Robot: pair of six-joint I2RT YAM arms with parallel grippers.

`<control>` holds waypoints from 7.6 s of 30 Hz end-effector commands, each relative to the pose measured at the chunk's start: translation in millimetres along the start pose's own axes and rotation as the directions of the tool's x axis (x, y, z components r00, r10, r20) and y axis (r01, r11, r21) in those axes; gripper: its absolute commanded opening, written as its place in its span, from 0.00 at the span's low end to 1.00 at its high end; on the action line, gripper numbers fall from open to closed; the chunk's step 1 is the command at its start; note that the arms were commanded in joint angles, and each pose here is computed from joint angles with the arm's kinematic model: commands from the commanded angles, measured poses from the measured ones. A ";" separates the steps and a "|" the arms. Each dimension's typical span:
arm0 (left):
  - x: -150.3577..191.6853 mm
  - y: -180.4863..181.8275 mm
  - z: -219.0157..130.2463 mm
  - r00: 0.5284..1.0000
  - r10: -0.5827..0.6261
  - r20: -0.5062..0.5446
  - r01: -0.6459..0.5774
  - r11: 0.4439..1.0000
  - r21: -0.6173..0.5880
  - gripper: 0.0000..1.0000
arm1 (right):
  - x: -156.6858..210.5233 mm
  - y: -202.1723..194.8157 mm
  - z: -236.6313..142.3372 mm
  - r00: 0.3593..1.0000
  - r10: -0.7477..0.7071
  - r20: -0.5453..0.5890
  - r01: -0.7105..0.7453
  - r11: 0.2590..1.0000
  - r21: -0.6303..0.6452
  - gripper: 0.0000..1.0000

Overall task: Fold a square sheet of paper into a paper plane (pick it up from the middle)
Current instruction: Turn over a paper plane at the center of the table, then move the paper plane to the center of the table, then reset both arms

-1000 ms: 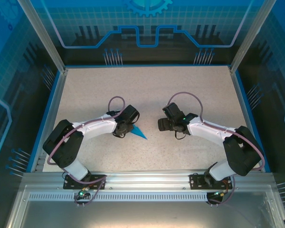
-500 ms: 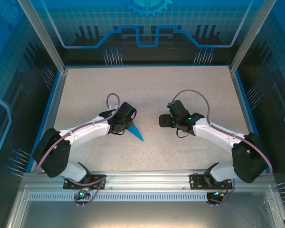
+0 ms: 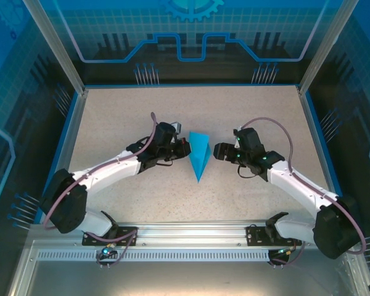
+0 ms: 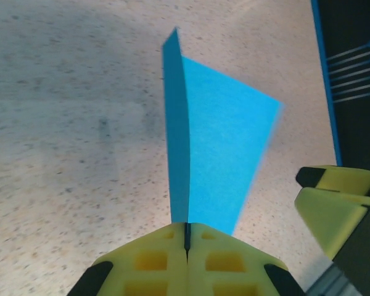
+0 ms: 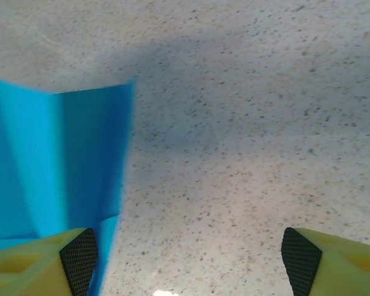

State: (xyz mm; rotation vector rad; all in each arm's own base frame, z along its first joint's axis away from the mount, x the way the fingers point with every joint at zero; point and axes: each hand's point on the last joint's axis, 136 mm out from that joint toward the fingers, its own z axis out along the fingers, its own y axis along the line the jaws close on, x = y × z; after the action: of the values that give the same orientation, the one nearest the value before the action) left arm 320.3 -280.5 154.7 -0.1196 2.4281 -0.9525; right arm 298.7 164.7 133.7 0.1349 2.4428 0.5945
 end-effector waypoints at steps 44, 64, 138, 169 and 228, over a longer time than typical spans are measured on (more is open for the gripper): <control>47.8 81.5 48.8 0.992 -0.095 -0.087 0.089 0.993 -0.073 0.00 | 107.7 49.5 64.8 0.915 -0.190 -0.356 0.244 0.964 0.110 0.61; 48.8 82.4 49.4 0.991 -0.098 -0.091 0.091 0.993 -0.078 0.00 | 112.4 66.7 70.3 0.904 -0.211 -0.371 0.246 0.968 0.048 0.51; 27.0 151.5 -22.0 0.970 -0.213 0.119 0.244 0.873 -0.421 0.55 | 124.2 41.1 91.7 0.908 -0.176 -0.379 0.326 0.865 0.381 0.21; 20.0 193.0 -85.0 0.966 -0.132 0.224 0.241 0.778 -0.580 0.99 | -17.0 27.6 147.2 0.947 -0.198 -0.253 0.274 0.908 0.317 0.09; -94.7 245.4 -164.5 0.769 0.437 0.466 0.015 0.717 -0.697 0.98 | -81.0 -179.6 -50.0 0.890 -0.274 0.365 -0.003 0.796 0.605 0.99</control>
State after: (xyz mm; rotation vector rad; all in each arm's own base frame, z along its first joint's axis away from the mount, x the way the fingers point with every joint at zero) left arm 325.5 40.9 126.5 -0.4644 2.0418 0.2156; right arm 320.2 -40.0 111.5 0.3686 2.2150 -0.3466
